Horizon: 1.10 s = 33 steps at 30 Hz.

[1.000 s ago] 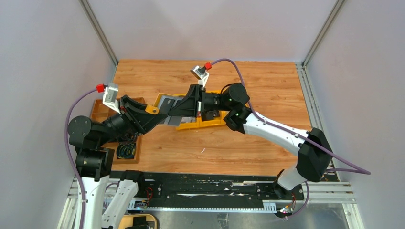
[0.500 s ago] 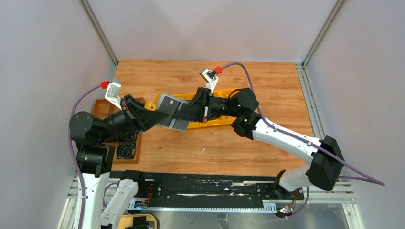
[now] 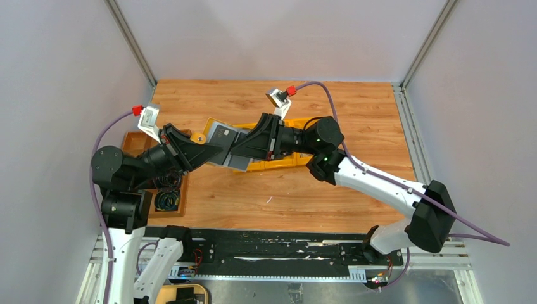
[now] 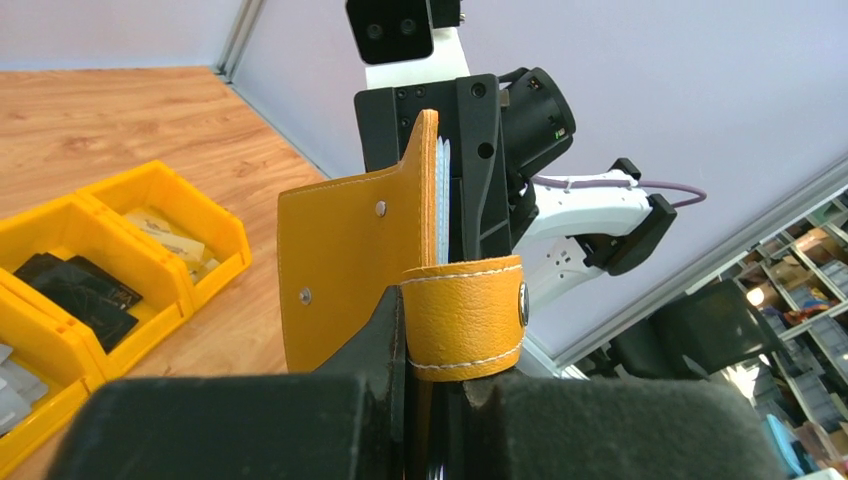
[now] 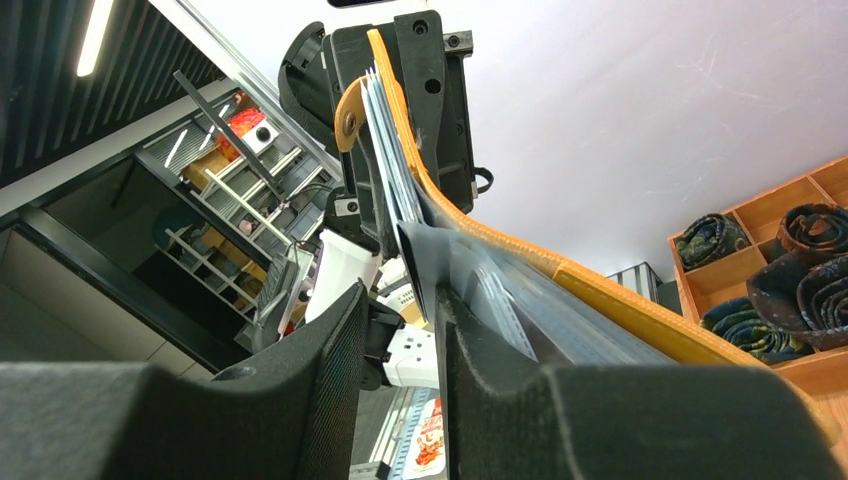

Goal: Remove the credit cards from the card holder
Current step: Remove the credit card from the card holder.

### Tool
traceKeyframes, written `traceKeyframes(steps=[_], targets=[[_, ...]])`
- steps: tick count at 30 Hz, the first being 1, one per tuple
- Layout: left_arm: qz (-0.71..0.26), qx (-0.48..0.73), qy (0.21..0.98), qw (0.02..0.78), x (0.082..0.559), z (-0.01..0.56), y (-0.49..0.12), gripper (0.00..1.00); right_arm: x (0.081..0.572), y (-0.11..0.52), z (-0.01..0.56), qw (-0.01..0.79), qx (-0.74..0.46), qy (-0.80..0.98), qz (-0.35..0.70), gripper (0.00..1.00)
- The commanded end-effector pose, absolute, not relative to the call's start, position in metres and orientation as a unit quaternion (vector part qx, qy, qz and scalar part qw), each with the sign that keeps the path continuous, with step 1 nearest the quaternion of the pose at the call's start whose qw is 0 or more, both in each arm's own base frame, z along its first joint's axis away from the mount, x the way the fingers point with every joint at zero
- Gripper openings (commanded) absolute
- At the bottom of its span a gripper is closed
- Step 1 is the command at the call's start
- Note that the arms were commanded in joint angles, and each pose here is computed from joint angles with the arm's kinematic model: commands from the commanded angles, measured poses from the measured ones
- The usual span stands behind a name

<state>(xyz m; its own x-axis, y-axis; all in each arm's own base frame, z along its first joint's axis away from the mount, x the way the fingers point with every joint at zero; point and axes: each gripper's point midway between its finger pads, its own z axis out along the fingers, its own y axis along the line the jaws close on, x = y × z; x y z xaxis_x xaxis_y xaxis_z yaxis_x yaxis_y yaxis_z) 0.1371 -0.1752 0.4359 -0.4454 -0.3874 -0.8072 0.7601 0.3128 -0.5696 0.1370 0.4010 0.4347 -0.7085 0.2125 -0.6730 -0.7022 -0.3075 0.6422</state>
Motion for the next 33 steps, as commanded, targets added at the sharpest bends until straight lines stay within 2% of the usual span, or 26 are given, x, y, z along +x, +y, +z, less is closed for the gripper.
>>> traceKeyframes(steps=[1, 3, 7, 9, 10, 12, 13, 15, 22, 28, 33], targets=[[-0.594, 0.217, 0.604, 0.485, 0.094, 0.454, -0.182, 0.03, 0.170, 0.409, 0.445, 0.339, -0.190, 0.517, 0.763, 0.35], [-0.594, 0.218, 0.604, 0.485, 0.093, 0.453, -0.182, 0.03, 0.172, 0.410, 0.449, 0.338, -0.184, 0.514, 0.767, 0.31], [-0.593, 0.220, 0.605, 0.484, 0.094, 0.450, -0.182, 0.07, 0.171, 0.411, 0.458, 0.329, -0.183, 0.498, 0.781, 0.15], [-0.593, 0.219, 0.607, 0.482, 0.095, 0.447, -0.182, 0.21, 0.170, 0.411, 0.459, 0.326, -0.184, 0.497, 0.783, 0.04], [-0.593, 0.219, 0.607, 0.481, 0.096, 0.447, -0.183, 0.29, 0.169, 0.411, 0.459, 0.326, -0.185, 0.497, 0.783, 0.02], [-0.596, 0.214, 0.610, 0.477, 0.098, 0.447, -0.183, 0.40, 0.168, 0.411, 0.455, 0.324, -0.188, 0.500, 0.781, 0.00], [-0.596, 0.212, 0.610, 0.478, 0.099, 0.448, -0.183, 0.44, 0.167, 0.410, 0.453, 0.323, -0.189, 0.502, 0.780, 0.00], [-0.595, 0.207, 0.609, 0.481, 0.101, 0.451, -0.182, 0.46, 0.166, 0.409, 0.448, 0.323, -0.190, 0.506, 0.777, 0.00], [-0.593, 0.199, 0.603, 0.495, 0.106, 0.459, -0.181, 0.37, 0.161, 0.401, 0.434, 0.323, -0.189, 0.513, 0.772, 0.00], [-0.582, 0.189, 0.604, 0.511, 0.111, 0.461, -0.179, 0.19, 0.147, 0.389, 0.434, 0.322, -0.198, 0.494, 0.783, 0.00], [-0.581, 0.187, 0.604, 0.513, 0.114, 0.463, -0.178, 0.06, 0.142, 0.382, 0.439, 0.328, -0.201, 0.477, 0.790, 0.18]])
